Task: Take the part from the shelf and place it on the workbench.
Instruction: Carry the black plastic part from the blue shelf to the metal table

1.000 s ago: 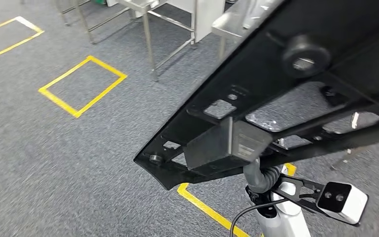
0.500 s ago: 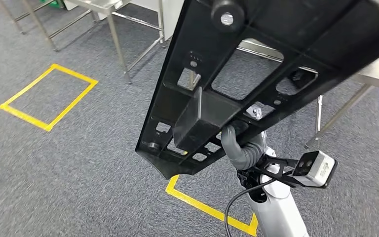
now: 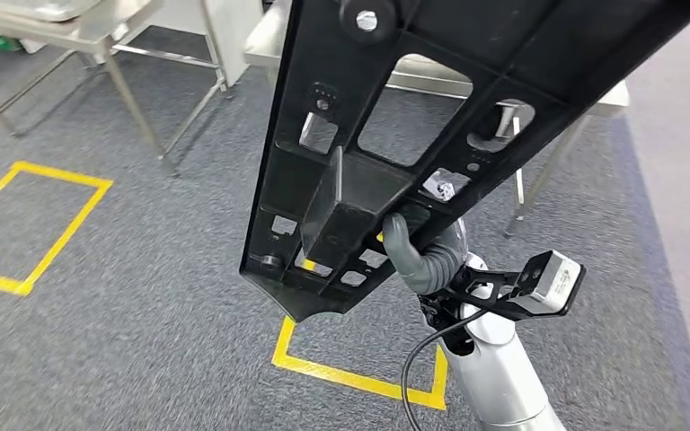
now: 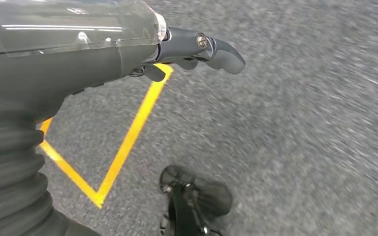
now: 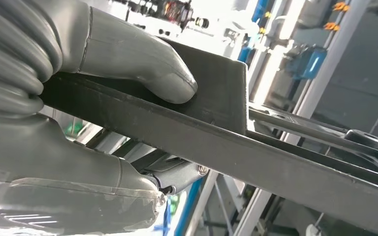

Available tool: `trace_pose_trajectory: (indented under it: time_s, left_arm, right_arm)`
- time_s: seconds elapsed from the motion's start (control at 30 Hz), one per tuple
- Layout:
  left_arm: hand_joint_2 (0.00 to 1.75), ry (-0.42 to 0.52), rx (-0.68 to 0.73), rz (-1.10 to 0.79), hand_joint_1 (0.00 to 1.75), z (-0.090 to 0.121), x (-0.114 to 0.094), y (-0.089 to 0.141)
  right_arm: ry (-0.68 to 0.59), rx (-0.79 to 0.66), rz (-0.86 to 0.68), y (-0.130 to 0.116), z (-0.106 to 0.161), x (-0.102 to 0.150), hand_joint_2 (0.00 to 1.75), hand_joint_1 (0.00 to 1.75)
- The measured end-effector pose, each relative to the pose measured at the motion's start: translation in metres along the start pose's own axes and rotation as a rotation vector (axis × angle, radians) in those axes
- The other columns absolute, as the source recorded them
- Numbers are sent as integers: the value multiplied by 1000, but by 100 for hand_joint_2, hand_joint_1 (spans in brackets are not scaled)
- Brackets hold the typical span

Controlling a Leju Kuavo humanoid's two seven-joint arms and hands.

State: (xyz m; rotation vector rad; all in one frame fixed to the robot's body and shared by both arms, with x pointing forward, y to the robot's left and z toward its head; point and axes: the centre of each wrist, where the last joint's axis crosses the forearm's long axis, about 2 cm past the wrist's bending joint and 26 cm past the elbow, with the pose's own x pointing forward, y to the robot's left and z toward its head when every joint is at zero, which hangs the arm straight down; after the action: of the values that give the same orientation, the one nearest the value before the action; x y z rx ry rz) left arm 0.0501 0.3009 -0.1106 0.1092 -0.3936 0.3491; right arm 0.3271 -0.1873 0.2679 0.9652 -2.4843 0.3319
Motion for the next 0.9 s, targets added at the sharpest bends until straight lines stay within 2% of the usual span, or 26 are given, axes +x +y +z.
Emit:
trace_pose_trajectory:
  time_s: [0.73,0.9]
  left_arm:
    - [175,-16,-34,28,0,0,2,-5]
    - [175,-7,-40,29,0,1,-3,-2]
  right_arm:
    - [17,5,-19,-2,1,-7,175,175]
    - [25,-1,-20,-1,6,-9,175,175]
